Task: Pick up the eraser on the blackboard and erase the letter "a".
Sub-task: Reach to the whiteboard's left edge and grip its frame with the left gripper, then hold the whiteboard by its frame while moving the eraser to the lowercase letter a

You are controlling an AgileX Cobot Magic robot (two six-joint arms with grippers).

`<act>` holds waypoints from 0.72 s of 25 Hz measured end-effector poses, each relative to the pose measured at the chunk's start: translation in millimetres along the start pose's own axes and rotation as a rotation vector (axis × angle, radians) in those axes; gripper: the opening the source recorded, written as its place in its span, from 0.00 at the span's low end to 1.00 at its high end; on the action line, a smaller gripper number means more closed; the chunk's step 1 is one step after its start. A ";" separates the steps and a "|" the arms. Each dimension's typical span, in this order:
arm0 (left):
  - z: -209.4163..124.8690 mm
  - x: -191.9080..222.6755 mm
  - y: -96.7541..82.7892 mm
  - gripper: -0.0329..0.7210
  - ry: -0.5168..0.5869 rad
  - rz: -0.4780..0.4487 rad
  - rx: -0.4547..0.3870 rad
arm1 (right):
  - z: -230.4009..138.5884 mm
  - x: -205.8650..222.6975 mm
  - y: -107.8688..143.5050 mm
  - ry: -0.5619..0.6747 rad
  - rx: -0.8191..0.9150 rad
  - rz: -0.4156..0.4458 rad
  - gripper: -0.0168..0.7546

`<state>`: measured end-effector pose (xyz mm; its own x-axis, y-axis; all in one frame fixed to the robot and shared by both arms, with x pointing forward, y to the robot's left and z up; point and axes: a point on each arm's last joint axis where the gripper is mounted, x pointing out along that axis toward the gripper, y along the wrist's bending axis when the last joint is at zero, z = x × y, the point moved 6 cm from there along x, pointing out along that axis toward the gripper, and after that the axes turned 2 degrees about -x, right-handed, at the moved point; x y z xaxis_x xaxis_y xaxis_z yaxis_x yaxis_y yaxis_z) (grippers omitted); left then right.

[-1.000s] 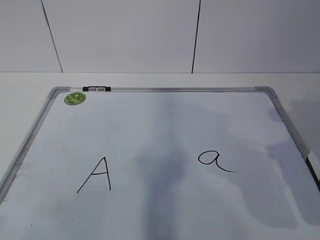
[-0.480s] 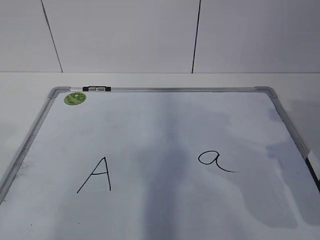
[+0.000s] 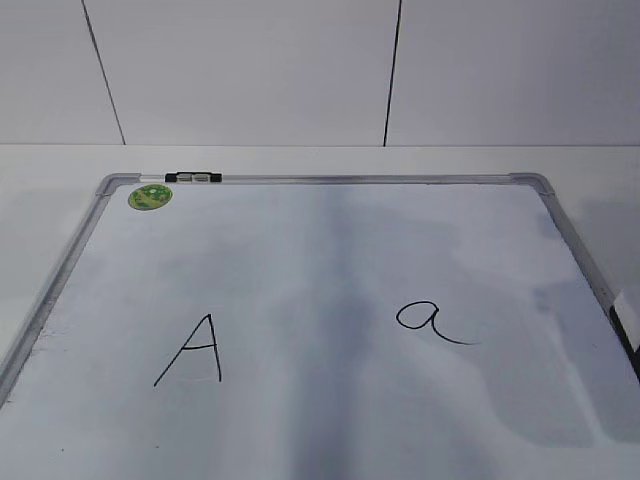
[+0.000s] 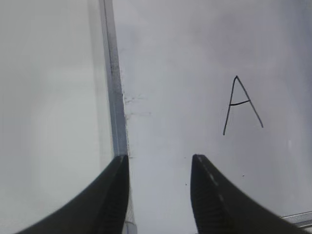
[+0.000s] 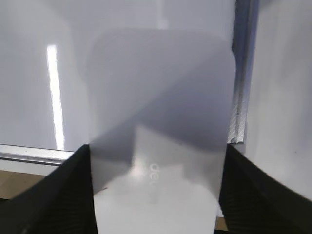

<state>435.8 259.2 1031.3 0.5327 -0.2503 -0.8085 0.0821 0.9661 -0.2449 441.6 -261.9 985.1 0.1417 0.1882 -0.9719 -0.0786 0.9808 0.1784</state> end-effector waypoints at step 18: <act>48.4 134.3 38.6 0.48 0.314 0.093 0.013 | 3.4 -0.1 -6.0 -0.022 -0.017 -0.040 0.76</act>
<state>551.3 265.9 939.2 0.2531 -0.1661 -0.9531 0.0571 0.9860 -0.1567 445.4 -267.7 984.7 0.1671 0.1500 -0.9745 -0.0892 0.9866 0.1365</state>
